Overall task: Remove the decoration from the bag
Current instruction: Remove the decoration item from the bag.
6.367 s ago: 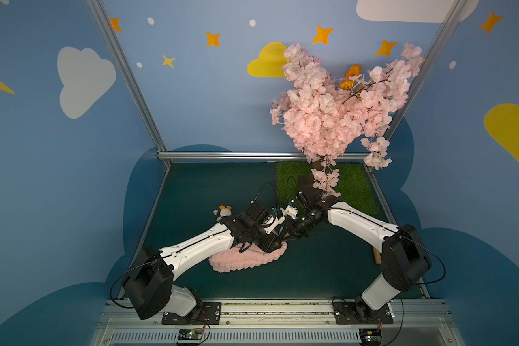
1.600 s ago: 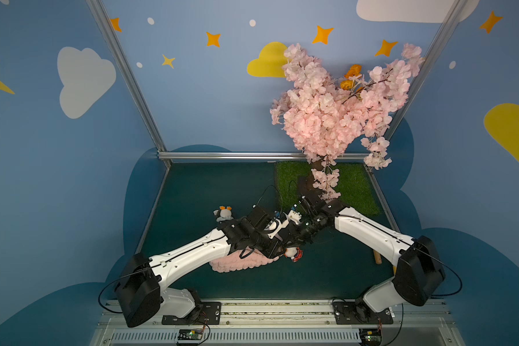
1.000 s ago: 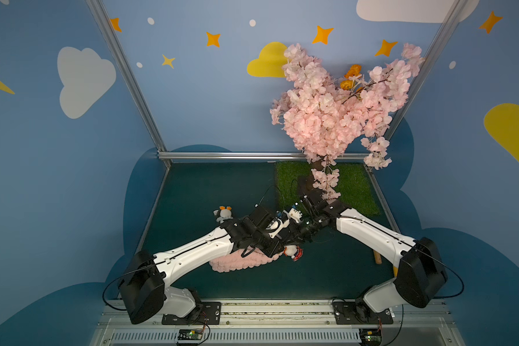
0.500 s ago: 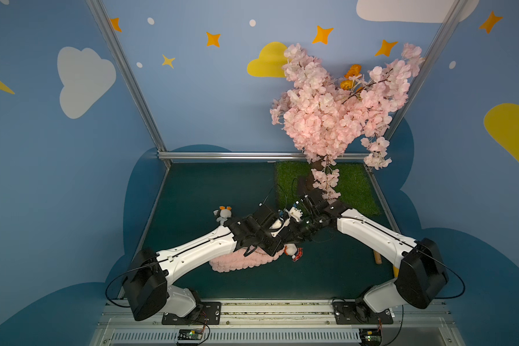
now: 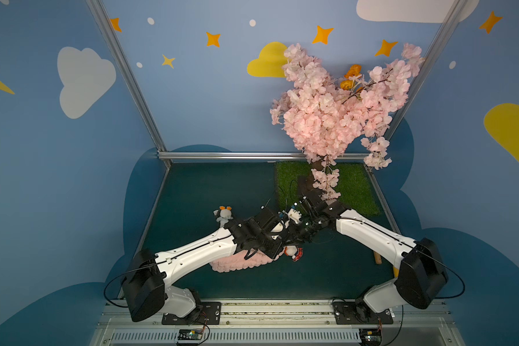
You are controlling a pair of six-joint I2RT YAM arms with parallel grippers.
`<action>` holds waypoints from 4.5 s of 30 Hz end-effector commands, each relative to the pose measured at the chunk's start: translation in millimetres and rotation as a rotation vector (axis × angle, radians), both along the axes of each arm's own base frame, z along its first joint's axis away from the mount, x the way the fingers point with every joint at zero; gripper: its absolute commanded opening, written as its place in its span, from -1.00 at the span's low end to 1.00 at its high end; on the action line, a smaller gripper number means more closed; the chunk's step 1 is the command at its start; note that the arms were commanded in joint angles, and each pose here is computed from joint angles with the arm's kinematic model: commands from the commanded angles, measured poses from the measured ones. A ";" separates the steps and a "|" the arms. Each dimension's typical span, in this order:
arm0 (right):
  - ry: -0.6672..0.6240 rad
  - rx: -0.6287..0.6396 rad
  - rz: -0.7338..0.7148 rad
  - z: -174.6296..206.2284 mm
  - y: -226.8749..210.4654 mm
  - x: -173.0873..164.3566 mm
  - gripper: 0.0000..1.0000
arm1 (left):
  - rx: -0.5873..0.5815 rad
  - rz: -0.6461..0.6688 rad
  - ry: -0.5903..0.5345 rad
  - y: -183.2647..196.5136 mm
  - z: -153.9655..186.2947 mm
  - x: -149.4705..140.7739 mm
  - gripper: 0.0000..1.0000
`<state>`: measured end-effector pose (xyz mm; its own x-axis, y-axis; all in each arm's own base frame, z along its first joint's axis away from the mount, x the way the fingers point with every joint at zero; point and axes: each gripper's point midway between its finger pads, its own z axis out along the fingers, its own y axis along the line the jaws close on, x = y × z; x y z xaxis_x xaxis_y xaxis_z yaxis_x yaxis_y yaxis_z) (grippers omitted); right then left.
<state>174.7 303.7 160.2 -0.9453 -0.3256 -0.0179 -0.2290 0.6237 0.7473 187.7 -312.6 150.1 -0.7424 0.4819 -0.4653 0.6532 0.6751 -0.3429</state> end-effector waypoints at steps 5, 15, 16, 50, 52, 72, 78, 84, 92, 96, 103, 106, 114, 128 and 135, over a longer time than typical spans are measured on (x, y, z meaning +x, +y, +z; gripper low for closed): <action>0.037 0.033 0.095 10.9 2.9 -27.8 -1.00 | 0.059 -0.016 0.000 7.7 -10.9 -7.1 -0.76; 0.041 0.028 0.121 7.5 7.2 -33.5 -1.00 | 0.085 -0.019 0.009 12.0 -17.8 -15.6 -0.76; 0.045 0.027 0.124 6.8 7.5 -34.8 -1.00 | 0.087 -0.020 0.011 12.6 -18.3 -16.9 -0.76; 0.114 0.017 0.159 -7.7 15.1 -56.4 -1.00 | 0.186 0.043 0.024 36.4 -24.7 -30.8 -0.77; 0.118 0.022 0.163 -7.2 16.6 -57.2 -1.00 | 0.185 0.049 0.019 37.8 -22.3 -30.4 -0.77; 0.166 0.027 0.134 -15.8 24.6 -69.0 -1.00 | 0.191 0.238 0.044 58.8 -18.2 -40.8 -0.78; 0.175 0.023 0.150 -20.3 25.9 -74.2 -1.00 | 0.209 0.269 0.062 64.7 -21.0 -45.1 -0.76; 0.179 0.021 0.169 -24.6 28.0 -75.5 -1.00 | 0.215 0.285 0.057 68.8 -18.6 -45.0 -0.74; 0.160 0.022 0.183 -26.6 31.3 -74.6 -1.00 | 0.202 0.290 0.070 72.8 -15.6 -45.5 -0.58; 0.154 0.026 0.194 -26.6 34.1 -75.5 -1.00 | 0.197 0.294 0.082 76.3 -14.2 -45.8 -0.56; 0.146 0.009 0.221 -32.2 37.5 -82.3 -1.00 | 0.182 0.300 0.111 81.7 -14.9 -49.7 -0.56; 0.139 0.001 0.237 -34.2 39.3 -86.7 -1.00 | 0.161 0.304 0.123 82.3 -13.5 -50.7 -0.58; 0.131 0.021 0.239 -30.2 48.8 -90.7 -1.00 | 0.185 0.318 0.185 89.7 -29.5 -62.0 -0.75; 0.113 -0.028 0.295 -38.8 53.3 -105.3 -1.00 | 0.242 0.361 0.181 111.9 -28.9 -67.8 -0.75; 0.116 0.039 0.298 -25.2 55.8 -102.2 -1.00 | 0.203 0.358 0.149 111.7 -16.4 -64.9 -0.67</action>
